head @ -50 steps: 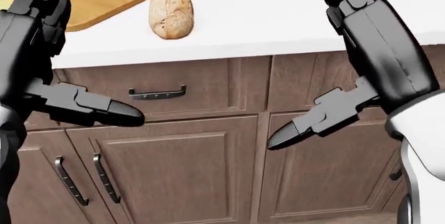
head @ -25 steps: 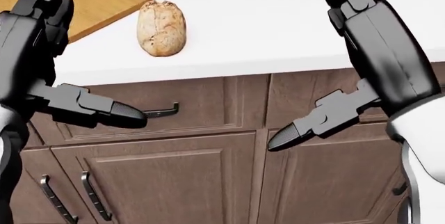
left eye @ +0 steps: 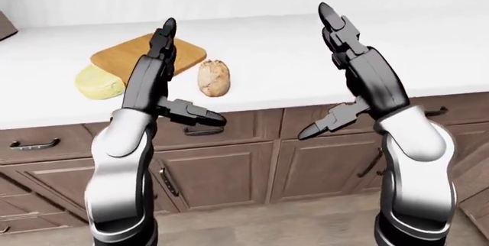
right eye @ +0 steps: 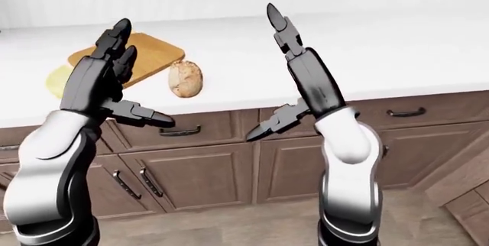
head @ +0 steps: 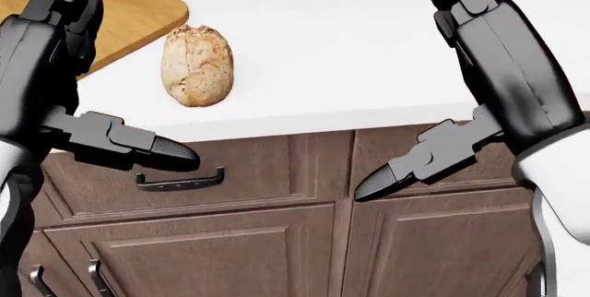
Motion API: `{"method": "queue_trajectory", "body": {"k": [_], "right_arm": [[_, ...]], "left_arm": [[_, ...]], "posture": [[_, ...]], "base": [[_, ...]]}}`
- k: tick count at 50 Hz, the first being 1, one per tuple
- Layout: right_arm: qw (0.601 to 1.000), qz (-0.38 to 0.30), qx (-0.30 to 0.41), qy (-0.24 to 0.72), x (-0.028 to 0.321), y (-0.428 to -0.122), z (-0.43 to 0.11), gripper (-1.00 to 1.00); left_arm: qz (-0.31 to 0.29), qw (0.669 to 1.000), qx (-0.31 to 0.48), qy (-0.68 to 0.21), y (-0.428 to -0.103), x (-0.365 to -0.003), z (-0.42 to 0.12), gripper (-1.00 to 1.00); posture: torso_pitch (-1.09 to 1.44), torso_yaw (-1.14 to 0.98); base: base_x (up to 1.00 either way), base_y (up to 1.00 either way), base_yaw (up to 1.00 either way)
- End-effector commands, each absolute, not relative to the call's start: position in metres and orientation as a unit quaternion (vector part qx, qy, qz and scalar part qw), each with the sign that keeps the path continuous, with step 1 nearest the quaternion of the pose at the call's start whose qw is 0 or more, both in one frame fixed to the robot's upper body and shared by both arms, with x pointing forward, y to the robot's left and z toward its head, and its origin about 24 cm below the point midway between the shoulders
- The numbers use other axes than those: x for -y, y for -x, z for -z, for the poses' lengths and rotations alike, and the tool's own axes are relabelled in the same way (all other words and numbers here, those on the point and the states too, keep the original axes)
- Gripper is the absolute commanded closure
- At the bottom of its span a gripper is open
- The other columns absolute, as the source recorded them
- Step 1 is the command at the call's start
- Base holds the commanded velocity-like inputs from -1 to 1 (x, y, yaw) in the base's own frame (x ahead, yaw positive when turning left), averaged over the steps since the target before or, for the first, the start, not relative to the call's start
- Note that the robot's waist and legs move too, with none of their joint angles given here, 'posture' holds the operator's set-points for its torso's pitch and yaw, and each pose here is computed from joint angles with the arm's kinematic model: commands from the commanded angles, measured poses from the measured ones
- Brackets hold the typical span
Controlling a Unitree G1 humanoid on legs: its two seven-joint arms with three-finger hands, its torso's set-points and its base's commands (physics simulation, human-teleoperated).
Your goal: Place the bread and cheese on the cutting board.
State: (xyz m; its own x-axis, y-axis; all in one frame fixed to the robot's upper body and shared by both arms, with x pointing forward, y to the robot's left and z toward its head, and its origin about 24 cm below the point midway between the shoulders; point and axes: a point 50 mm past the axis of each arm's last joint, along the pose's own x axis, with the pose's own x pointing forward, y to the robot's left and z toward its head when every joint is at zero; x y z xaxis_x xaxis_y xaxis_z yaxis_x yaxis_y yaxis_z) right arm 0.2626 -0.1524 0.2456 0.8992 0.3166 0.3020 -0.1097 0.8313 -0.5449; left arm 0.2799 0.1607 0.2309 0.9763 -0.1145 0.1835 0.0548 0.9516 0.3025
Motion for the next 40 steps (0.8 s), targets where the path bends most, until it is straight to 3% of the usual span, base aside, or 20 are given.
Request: {"method": "queue_trajectory", "body": {"k": [1,40], "right_arm": [[0.929,-0.105,0.223,0.276,0.1523,-0.2582,-0.2561,-1.00],[0.930,-0.110,0.220,0.274,0.1507,-0.2585,-0.2510,-1.00]], "left_arm": [[0.040,0.979,0.131,-0.153,-0.2767,-0.1592,-0.2424,-1.00],[0.039,0.979,0.129,-0.152,-0.2767,-0.1594,-0.2387,-1.00]], "posture": [[0.00,0.00],[0.00,0.00]], "base": [[0.12,0.00,0.00],[0.13,0.00,0.00]]}}
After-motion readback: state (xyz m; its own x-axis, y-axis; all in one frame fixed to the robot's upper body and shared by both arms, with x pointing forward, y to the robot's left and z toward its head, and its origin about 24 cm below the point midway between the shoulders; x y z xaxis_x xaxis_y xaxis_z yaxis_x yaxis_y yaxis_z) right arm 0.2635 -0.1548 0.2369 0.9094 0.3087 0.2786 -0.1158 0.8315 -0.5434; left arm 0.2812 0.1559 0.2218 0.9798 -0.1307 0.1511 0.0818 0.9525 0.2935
